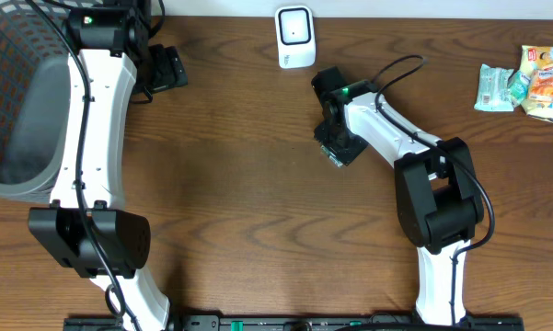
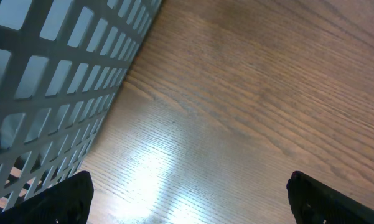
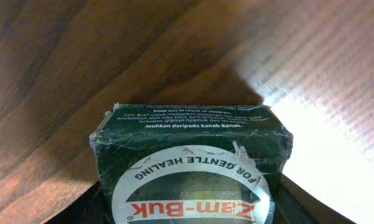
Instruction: Scan the item barcode
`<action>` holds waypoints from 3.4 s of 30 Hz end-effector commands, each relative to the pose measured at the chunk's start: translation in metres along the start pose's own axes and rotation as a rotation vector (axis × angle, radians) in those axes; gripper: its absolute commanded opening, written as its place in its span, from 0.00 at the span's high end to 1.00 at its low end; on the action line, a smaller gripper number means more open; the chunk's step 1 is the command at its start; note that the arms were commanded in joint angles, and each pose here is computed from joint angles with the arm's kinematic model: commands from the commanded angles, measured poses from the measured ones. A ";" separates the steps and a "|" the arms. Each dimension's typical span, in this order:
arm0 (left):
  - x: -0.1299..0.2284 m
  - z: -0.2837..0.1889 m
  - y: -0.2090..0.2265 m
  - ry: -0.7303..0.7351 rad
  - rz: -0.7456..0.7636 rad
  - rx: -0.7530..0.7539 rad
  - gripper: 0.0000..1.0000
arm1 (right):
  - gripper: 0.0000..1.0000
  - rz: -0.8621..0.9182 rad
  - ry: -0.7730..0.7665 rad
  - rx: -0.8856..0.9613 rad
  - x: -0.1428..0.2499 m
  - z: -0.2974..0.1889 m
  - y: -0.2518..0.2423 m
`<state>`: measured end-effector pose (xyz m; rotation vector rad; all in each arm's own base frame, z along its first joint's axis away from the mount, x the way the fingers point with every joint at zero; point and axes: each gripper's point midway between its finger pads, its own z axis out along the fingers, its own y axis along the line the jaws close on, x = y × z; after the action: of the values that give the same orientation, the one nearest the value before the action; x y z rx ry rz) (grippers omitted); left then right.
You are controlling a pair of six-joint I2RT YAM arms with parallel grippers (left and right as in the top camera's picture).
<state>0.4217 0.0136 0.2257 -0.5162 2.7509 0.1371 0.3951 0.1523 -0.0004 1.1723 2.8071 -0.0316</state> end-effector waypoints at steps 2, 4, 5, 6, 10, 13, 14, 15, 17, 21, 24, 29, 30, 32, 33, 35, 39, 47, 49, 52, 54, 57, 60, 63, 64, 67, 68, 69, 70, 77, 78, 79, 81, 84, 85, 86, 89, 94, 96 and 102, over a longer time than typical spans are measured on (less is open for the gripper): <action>0.001 0.006 0.002 0.011 0.010 -0.016 0.02 | 0.43 -0.201 -0.061 0.046 -0.013 0.009 -0.001; 0.001 0.006 0.002 0.011 0.010 -0.016 0.02 | 0.40 -0.281 -0.100 0.023 -0.022 -0.001 0.011; 0.001 0.006 0.002 0.011 0.010 -0.016 0.02 | 0.39 -0.332 -0.118 -0.002 -0.027 -0.006 0.020; 0.001 0.006 0.002 0.011 0.010 -0.016 0.02 | 0.37 -0.382 -0.135 -0.025 -0.030 -0.010 0.028; 0.001 0.006 0.002 0.011 0.010 -0.016 0.02 | 0.37 -0.520 -0.201 -0.118 -0.042 -0.026 0.059; 0.001 0.006 0.002 0.011 0.010 -0.016 0.02 | 0.37 -0.588 -0.248 -0.159 -0.048 -0.033 0.074; 0.001 0.006 0.002 0.011 0.010 -0.016 0.03 | 0.37 -0.609 -0.265 -0.174 -0.050 -0.035 0.078; 0.001 0.006 0.002 0.011 0.010 -0.016 0.02 | 0.37 -0.629 -0.281 -0.187 -0.052 -0.036 0.083; 0.001 0.006 0.002 0.011 0.010 -0.016 0.02 | 0.37 -0.645 -0.295 -0.200 -0.054 -0.038 0.087; 0.001 0.006 0.002 0.011 0.010 -0.016 0.02 | 0.29 -0.648 -0.225 -0.170 -0.041 -0.032 0.075; 0.001 0.006 0.002 0.011 0.010 -0.016 0.03 | 0.24 -0.594 -0.174 -0.122 -0.034 -0.029 0.060; 0.001 0.006 0.002 0.011 0.010 -0.016 0.02 | 0.24 -0.441 -0.105 -0.051 -0.025 -0.024 0.037; 0.001 0.006 0.002 0.011 0.010 -0.016 0.02 | 0.23 -0.429 -0.105 -0.051 -0.025 -0.023 0.037; 0.001 0.006 0.002 0.011 0.010 -0.016 0.03 | 0.22 -0.430 -0.114 -0.065 -0.025 -0.023 0.041; 0.001 0.006 0.002 0.011 0.010 -0.016 0.02 | 0.22 -0.429 -0.118 -0.071 -0.025 -0.021 0.042; 0.001 0.006 0.002 0.011 0.010 -0.016 0.02 | 0.20 -0.431 -0.124 -0.081 -0.025 -0.017 0.045; 0.001 0.006 0.002 0.011 0.010 -0.016 0.02 | 0.18 -0.520 -0.130 -0.066 -0.028 0.001 0.046; 0.001 0.006 0.002 0.011 0.010 -0.016 0.02 | 0.22 -0.581 -0.008 -0.048 -0.020 0.030 0.032; 0.001 0.006 0.002 0.011 0.010 -0.016 0.02 | 0.25 -0.602 -0.010 -0.044 -0.020 0.030 0.032; 0.001 0.006 0.002 0.011 0.010 -0.016 0.02 | 0.32 -0.605 -0.007 -0.039 -0.019 0.029 0.030; 0.001 0.006 0.002 0.011 0.010 -0.016 0.02 | 0.36 -0.605 -0.004 -0.036 -0.019 0.029 0.029; 0.001 0.006 0.002 0.011 0.010 -0.016 0.02 | 0.40 -0.606 -0.004 -0.036 -0.019 0.028 0.029; 0.001 0.006 0.002 0.011 0.010 -0.016 0.02 | 0.41 -0.615 -0.020 -0.053 -0.023 0.022 0.036; 0.001 0.006 0.002 0.011 0.010 -0.016 0.02 | 0.42 -0.637 -0.048 -0.084 -0.029 0.012 0.049; 0.001 0.006 0.002 0.011 0.010 -0.016 0.02 | 0.42 -0.647 -0.060 -0.095 -0.031 0.008 0.053; 0.001 0.006 0.002 0.011 0.010 -0.016 0.02 | 0.42 -0.680 -0.118 -0.131 -0.043 -0.009 0.070; 0.001 0.006 0.002 0.011 0.010 -0.016 0.03 | 0.42 -0.683 -0.139 -0.139 -0.047 -0.014 0.075; 0.001 0.006 0.002 0.011 0.010 -0.016 0.02 | 0.42 -0.680 -0.163 -0.144 -0.052 -0.020 0.079; 0.001 0.006 0.002 0.011 0.010 -0.016 0.02 | 0.42 -0.676 -0.184 -0.153 -0.057 -0.027 0.084; 0.001 0.006 0.002 0.011 0.010 -0.016 0.02 | 0.41 -0.705 -0.314 -0.271 -0.077 -0.062 0.123; 0.001 0.006 0.002 0.011 0.010 -0.016 0.02 | 0.41 -0.725 -0.354 -0.302 -0.082 -0.067 0.132; 0.001 0.006 0.002 0.011 0.010 -0.016 0.02 | 0.41 -0.735 -0.404 -0.331 -0.088 -0.074 0.143; 0.001 0.006 0.002 0.011 0.010 -0.016 0.02 | 0.40 -0.730 -0.479 -0.373 -0.099 -0.084 0.157; 0.001 0.006 0.002 0.011 0.010 -0.016 0.02 | 0.38 -0.700 -0.583 -0.461 -0.112 -0.105 0.179; 0.001 0.006 0.002 0.011 0.010 -0.016 0.02 | 0.35 -0.691 -0.612 -0.487 -0.115 -0.111 0.185; 0.001 0.006 0.002 0.011 0.010 -0.016 0.02 | 0.34 -0.682 -0.641 -0.516 -0.118 -0.118 0.192; 0.001 0.006 0.002 0.011 0.010 -0.016 0.03 | 0.32 -0.664 -0.714 -0.582 -0.126 -0.136 0.205; 0.001 0.006 0.002 0.011 0.010 -0.016 0.02 | 0.31 -0.671 -0.847 -0.671 -0.136 -0.167 0.225; 0.001 0.006 0.002 0.011 0.010 -0.016 0.02 | 0.30 -0.674 -0.861 -0.664 -0.137 -0.168 0.224; 0.001 0.006 0.002 0.011 0.010 -0.016 0.02 | 0.20 -0.723 -0.700 -0.585 -0.120 -0.133 0.207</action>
<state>0.4217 0.0136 0.2257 -0.5162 2.7509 0.1371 0.6181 0.2222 0.1547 -0.0093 2.1586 0.2601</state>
